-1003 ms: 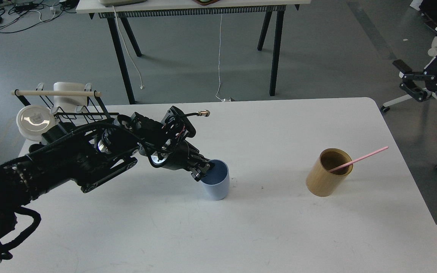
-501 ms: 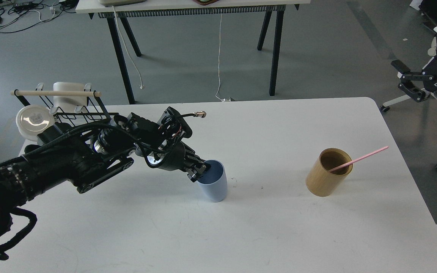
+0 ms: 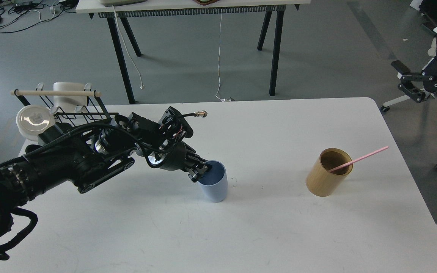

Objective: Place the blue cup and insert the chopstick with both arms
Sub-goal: 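Set the blue cup down and open the left gripper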

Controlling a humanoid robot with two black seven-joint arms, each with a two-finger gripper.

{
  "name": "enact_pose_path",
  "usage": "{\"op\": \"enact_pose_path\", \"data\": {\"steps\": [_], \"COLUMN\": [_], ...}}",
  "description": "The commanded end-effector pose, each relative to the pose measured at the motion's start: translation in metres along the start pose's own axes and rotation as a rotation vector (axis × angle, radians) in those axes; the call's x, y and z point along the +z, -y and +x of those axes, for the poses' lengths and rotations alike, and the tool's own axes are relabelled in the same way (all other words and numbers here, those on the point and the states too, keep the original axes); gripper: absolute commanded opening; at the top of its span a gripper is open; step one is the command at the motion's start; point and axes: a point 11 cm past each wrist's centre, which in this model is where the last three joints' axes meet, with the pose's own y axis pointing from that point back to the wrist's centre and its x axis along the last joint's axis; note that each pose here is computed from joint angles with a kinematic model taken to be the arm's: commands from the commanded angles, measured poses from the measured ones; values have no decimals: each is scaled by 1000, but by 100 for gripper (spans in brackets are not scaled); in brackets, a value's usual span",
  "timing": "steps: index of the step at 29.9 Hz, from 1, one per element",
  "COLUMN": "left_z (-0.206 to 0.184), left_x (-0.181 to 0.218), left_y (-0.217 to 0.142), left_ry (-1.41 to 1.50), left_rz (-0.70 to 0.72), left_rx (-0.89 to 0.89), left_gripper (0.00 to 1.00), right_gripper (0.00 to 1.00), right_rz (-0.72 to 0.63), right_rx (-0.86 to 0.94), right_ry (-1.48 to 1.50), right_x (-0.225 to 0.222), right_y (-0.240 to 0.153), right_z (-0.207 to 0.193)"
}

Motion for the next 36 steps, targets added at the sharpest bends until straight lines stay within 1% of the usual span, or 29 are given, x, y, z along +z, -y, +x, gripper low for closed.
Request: {"op": "enact_pose_path", "data": {"steps": [1,5,10,15,21,28,31,32,34,36], "left_z": [2,2,7,14,13,16,16,16,18,23], "left_x": [2,4,6,4,4,5,5,4,3,4], "left_y": [0,1,2,-1,-1,-5,-6,-7,-10,-13], "left_ry": [5,6,15,26,26,27,29,28,26,29], "left_rz": [-5,-9,-13,-7,-7,-10,-12,-10,-7,-10], "left_rx": [3,4,10,18,18,32,35,36,45,64], "left_gripper": [17,16,7,7,20,23,28,31,44,50], "right_gripper": [99,99,99,99,99,99,99,99,99,99], "right_rz": [-1,-4,-4,-2,-4,4,4,5,5,6], "right_rx": [0,2,-2,0,4,3,1,1,1,2], "right_ry": [0,0,3,2,-3,0,3,3,3,4], "right_x": [0,1,2,1,0,-1,0,-1,-1,-1], "right_y": [-1,-1,0,-1,-2,-1,0,0,0,0], "right_z": [0,1,-1,0,2,1,0,0,0,0]}}
